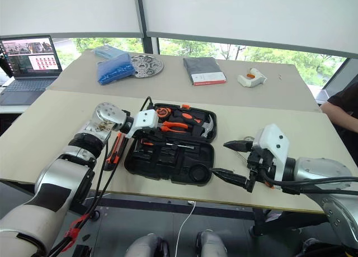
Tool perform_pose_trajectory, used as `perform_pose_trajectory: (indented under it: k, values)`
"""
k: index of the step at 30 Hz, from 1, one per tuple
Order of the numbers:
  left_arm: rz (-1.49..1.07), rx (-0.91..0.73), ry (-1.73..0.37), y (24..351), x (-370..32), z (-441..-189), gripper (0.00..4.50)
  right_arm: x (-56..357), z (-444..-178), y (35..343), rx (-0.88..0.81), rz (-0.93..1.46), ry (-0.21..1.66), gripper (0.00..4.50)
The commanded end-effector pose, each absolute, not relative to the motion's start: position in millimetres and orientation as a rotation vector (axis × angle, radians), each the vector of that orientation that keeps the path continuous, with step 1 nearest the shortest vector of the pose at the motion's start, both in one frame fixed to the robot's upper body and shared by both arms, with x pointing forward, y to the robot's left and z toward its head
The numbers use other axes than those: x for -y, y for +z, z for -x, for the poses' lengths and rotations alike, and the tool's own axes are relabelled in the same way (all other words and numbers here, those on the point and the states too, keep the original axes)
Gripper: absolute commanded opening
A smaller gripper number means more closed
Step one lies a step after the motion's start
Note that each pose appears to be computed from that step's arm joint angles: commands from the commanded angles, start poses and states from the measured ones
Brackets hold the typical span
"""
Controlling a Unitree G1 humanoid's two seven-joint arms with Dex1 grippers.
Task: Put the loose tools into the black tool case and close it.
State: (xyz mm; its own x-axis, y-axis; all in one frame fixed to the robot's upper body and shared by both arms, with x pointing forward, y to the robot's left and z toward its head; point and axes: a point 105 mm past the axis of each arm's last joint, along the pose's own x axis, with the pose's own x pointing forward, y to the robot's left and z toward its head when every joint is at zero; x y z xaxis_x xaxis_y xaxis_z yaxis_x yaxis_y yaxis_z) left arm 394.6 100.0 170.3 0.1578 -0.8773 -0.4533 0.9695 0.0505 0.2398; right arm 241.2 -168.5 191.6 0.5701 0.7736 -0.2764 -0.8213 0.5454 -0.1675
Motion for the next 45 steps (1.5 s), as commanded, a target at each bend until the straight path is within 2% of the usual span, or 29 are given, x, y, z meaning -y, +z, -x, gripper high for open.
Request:
perform_pose_trajectory:
  k: [1, 4, 5, 6, 8, 9, 10, 14, 26, 29, 31, 37, 41, 45]
  values:
    - [-0.441, -0.009, -1.414, 238, -113, -390, 1.51, 196, -236, 200, -0.183, 0.328, 0.834, 4.50]
    - [-0.335, 0.061, -1.422, 264, -121, -374, 2.66, 223, -228, 199, -0.207, 0.307, 0.714, 4.50]
    - [-0.289, 0.050, -1.463, 269, -124, -363, 2.90, 234, -224, 198, -0.221, 0.303, 0.669, 4.50]
    - [-0.256, 0.040, -1.501, 272, -126, -352, 3.34, 246, -219, 194, -0.241, 0.298, 0.620, 4.50]
    - [-0.243, 0.017, -1.541, 271, -128, -334, 3.83, 266, -208, 186, -0.283, 0.285, 0.538, 4.50]
    - [-0.248, 0.011, -1.542, 270, -128, -328, 4.36, 272, -205, 183, -0.296, 0.279, 0.514, 4.50]
    - [-0.258, -0.004, -1.549, 266, -128, -322, 4.48, 278, -202, 180, -0.308, 0.266, 0.491, 4.50]
    - [-0.294, -0.057, -1.577, 251, -126, -302, 4.48, 292, -205, 166, -0.338, 0.244, 0.441, 4.50]
    - [-0.464, -0.146, -1.585, 219, -131, -281, 4.48, 280, -271, 107, -0.450, 0.268, 0.528, 4.50]
    - [-0.475, -0.157, -1.570, 215, -133, -279, 4.50, 277, -277, 90, -0.485, 0.282, 0.539, 3.77]
    - [-0.479, -0.166, -1.551, 213, -136, -278, 4.50, 275, -277, 86, -0.486, 0.288, 0.551, 3.05]
    - [-0.471, -0.197, -1.461, 211, -154, -282, 4.50, 272, -274, 107, -0.407, 0.289, 0.571, 1.10]
    - [-0.466, -0.233, -1.381, 209, -174, -285, 4.50, 244, -286, 154, -0.258, 0.280, 0.680, 1.07]
    - [-0.464, -0.239, -1.317, 207, -186, -290, 4.50, 197, -305, 173, -0.180, 0.358, 0.839, 1.07]
